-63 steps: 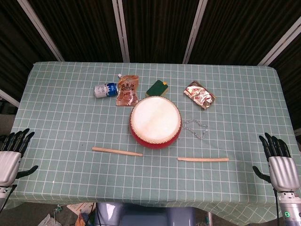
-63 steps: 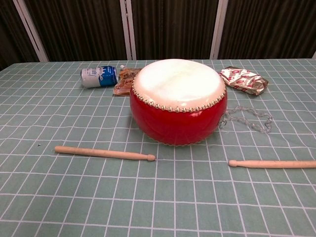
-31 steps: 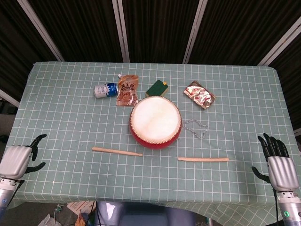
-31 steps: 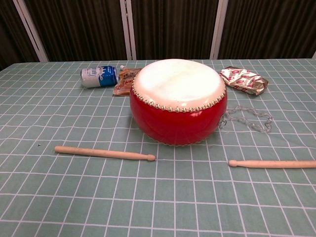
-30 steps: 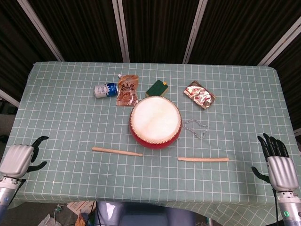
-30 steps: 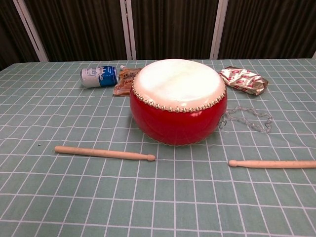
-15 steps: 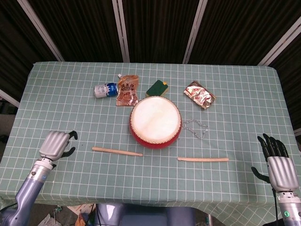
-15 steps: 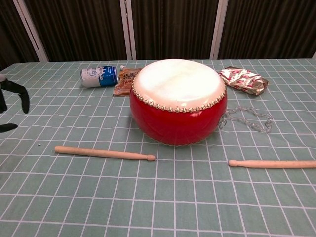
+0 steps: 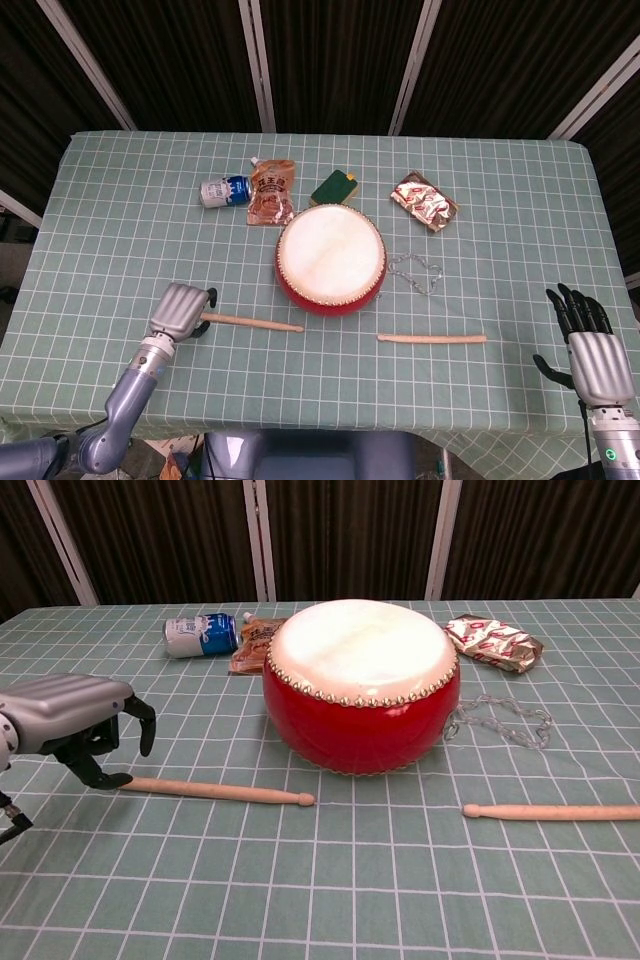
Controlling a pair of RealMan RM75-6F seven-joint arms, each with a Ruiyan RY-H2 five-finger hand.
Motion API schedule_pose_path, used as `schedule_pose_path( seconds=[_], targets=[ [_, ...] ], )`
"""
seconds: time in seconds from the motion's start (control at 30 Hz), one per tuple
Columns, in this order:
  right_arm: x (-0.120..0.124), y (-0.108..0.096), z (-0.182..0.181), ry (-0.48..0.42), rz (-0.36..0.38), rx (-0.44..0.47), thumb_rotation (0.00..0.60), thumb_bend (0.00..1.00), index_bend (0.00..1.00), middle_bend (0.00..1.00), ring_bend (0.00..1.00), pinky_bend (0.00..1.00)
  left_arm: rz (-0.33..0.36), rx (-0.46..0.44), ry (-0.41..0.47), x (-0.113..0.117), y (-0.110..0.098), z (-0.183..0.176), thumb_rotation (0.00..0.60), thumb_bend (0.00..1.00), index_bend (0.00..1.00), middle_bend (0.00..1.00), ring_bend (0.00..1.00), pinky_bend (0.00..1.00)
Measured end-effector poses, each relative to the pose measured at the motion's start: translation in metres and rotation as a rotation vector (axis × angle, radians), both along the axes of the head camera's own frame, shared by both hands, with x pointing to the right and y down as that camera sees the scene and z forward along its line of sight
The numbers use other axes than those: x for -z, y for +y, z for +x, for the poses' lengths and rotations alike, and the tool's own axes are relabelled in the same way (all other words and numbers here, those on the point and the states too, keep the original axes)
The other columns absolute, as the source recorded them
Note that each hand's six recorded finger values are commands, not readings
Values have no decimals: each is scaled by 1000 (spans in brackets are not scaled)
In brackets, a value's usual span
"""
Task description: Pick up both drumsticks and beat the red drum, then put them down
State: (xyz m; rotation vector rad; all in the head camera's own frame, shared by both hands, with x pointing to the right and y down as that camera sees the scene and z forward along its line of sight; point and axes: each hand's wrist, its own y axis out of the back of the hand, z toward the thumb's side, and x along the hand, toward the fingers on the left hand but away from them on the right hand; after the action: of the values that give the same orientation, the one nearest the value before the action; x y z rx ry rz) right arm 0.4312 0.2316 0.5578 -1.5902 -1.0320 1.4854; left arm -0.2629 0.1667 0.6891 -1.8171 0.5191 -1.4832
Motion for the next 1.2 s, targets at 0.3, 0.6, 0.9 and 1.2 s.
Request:
schedule_pose_path(
  seconds=[0.3, 0.6, 0.9, 1.2],
  targets=[
    [0, 0, 0, -6, -2, -4, 600, 252, 0, 0, 0, 77, -20, -8, -19, -18, 4, 16, 600, 274, 470, 1000, 1000, 1000],
    [0, 0, 0, -12, -6, -7, 600, 252, 0, 0, 0, 77, -34, -5, -23, -28, 9, 26, 600, 293, 482, 1000, 1000, 1000],
    [0, 0, 0, -17, -7, -9, 600, 252, 0, 0, 0, 77, -29, 11, -46, -31, 6, 23, 600, 313, 489, 1000, 1000, 1000],
    [0, 0, 0, -17, -7, -12, 600, 251, 0, 0, 0, 77, -48, 12, -71, -39, 11, 19, 600, 377, 559, 1000, 1000, 1000]
  ],
)
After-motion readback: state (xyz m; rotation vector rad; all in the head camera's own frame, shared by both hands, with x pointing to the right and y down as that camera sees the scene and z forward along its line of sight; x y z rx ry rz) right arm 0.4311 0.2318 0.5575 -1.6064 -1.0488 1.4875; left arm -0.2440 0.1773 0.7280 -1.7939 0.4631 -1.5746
